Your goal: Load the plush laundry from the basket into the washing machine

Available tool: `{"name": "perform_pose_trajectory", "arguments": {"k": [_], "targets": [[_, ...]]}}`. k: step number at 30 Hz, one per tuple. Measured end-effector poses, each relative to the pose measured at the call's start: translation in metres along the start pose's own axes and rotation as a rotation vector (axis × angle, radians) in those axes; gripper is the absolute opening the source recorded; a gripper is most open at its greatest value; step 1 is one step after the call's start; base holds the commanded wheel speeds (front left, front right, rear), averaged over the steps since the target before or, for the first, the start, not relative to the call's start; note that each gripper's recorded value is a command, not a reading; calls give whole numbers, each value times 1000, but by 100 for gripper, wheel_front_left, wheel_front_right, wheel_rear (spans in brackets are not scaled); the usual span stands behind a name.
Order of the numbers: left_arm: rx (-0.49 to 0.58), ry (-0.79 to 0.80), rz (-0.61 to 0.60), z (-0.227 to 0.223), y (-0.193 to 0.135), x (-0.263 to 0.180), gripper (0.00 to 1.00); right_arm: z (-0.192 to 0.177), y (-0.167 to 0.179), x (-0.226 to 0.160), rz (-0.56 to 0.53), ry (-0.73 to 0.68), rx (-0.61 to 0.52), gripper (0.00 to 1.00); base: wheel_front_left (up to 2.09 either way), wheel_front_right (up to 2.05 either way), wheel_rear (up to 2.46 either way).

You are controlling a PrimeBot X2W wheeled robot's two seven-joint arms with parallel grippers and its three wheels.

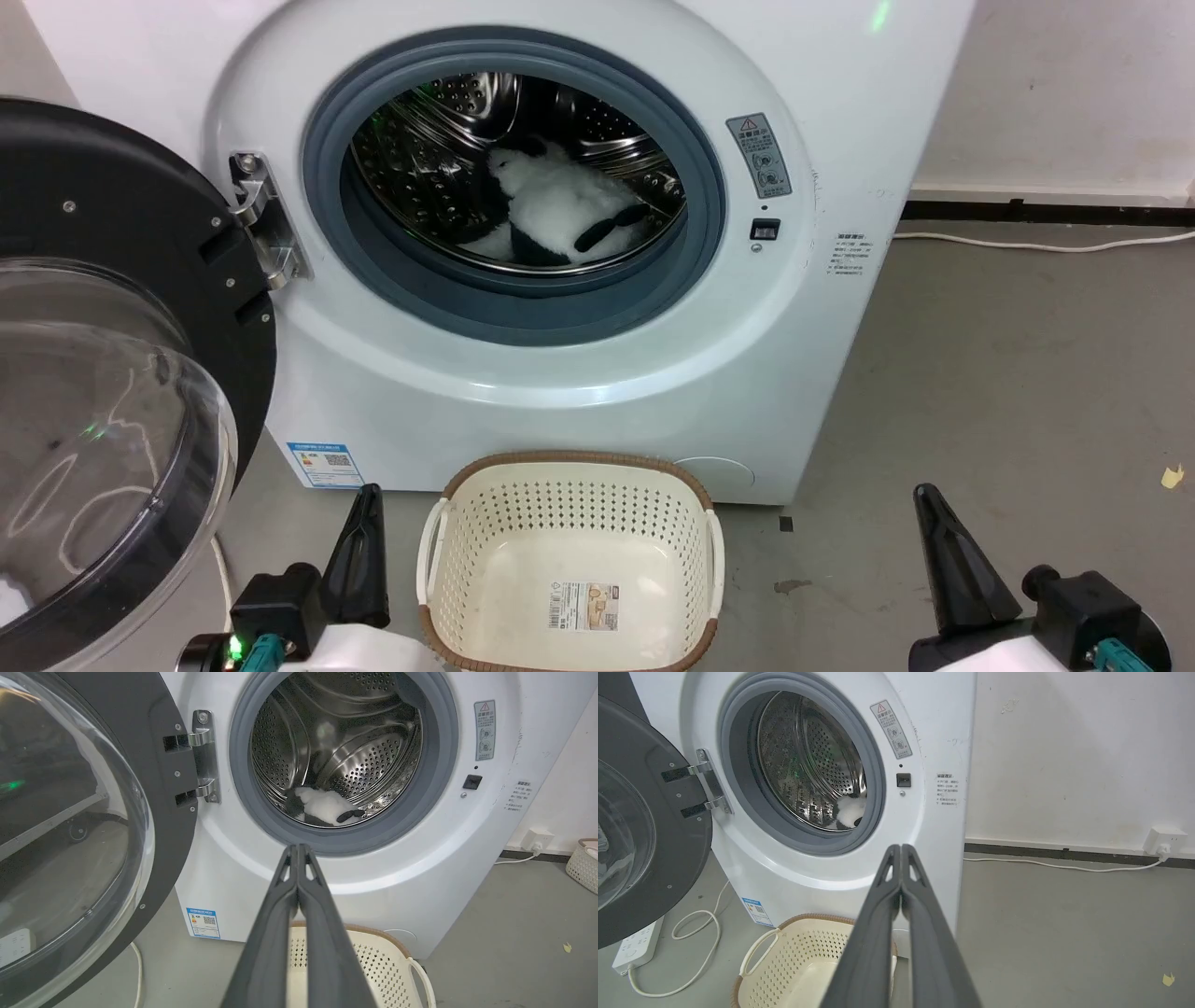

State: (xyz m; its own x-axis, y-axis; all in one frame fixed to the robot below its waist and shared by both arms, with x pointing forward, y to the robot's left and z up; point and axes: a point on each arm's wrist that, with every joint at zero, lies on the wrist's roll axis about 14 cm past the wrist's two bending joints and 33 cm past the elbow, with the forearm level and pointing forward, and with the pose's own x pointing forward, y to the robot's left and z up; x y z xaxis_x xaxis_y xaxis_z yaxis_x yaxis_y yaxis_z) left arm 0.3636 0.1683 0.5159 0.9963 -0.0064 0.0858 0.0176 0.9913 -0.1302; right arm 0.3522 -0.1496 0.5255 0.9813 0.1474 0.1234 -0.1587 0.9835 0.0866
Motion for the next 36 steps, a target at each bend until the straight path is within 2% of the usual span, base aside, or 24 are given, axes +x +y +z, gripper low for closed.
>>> {"name": "perform_pose_trajectory", "arguments": {"k": [36], "targets": [[62,40,-1,1,2,2,0,-4,-3,4,-2,56,-47,0,0,0,0]]}}
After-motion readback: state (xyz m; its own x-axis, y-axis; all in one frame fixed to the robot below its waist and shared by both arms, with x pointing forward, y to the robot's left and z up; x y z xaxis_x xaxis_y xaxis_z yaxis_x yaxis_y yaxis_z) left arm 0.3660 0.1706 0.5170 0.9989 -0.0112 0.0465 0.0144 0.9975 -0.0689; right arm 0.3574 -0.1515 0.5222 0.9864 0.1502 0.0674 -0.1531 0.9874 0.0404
